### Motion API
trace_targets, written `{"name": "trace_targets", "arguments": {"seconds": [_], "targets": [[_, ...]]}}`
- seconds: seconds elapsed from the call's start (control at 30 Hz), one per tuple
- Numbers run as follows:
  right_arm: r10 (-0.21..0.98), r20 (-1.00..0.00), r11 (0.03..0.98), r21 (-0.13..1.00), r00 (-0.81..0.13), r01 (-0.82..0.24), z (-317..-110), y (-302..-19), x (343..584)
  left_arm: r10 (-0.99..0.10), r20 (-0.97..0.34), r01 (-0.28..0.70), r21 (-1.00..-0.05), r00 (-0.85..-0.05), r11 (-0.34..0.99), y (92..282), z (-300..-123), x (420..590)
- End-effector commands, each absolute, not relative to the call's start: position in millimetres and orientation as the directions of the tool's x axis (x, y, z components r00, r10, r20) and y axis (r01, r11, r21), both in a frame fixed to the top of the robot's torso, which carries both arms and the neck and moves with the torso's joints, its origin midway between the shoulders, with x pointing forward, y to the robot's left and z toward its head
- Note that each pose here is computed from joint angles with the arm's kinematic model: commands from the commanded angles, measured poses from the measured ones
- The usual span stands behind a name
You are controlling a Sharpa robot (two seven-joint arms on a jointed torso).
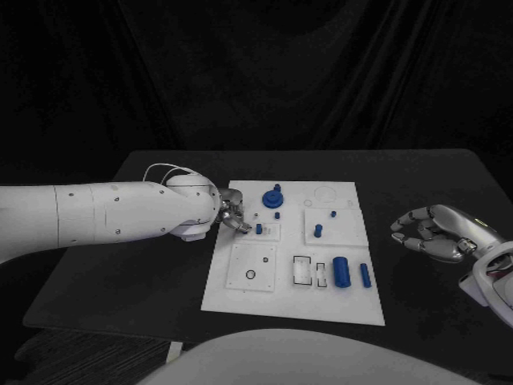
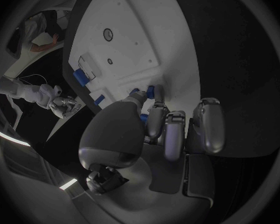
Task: Assemble the parts on the task board
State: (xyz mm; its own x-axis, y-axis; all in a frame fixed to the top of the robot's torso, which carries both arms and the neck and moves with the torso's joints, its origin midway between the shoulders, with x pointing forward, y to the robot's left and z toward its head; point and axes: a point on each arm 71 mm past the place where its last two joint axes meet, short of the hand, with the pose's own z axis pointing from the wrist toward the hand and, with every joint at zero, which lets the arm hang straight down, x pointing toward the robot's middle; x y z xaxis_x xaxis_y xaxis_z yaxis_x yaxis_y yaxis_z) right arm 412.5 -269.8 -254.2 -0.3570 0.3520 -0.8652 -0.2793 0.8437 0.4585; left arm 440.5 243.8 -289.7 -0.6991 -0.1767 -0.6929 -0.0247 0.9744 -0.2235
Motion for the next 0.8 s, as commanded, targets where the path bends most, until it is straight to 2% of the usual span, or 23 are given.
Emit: {"name": "trace_targets", "arguments": {"seconds": [0.03,0.47,0.8], "targets": [[0.348,-0.864,0.851,0.454,-0.364,-0.264,-257,-271,412,-0.187,-0.7,-0.019,-0.241,-0.69,0.97,242.9,-289.0,440.6],[0.347,-0.864,0.852,0.453,-0.364,-0.262,-257,-271,412,-0.212,-0.716,-0.019,-0.267,-0.665,0.963,243.0,-285.0,438.9],[0.346,-0.864,0.852,0.453,-0.366,-0.263,-258,-270,413,-0.213,-0.701,-0.019,-0.274,-0.681,0.962,245.7,-277.1,442.3]]}}
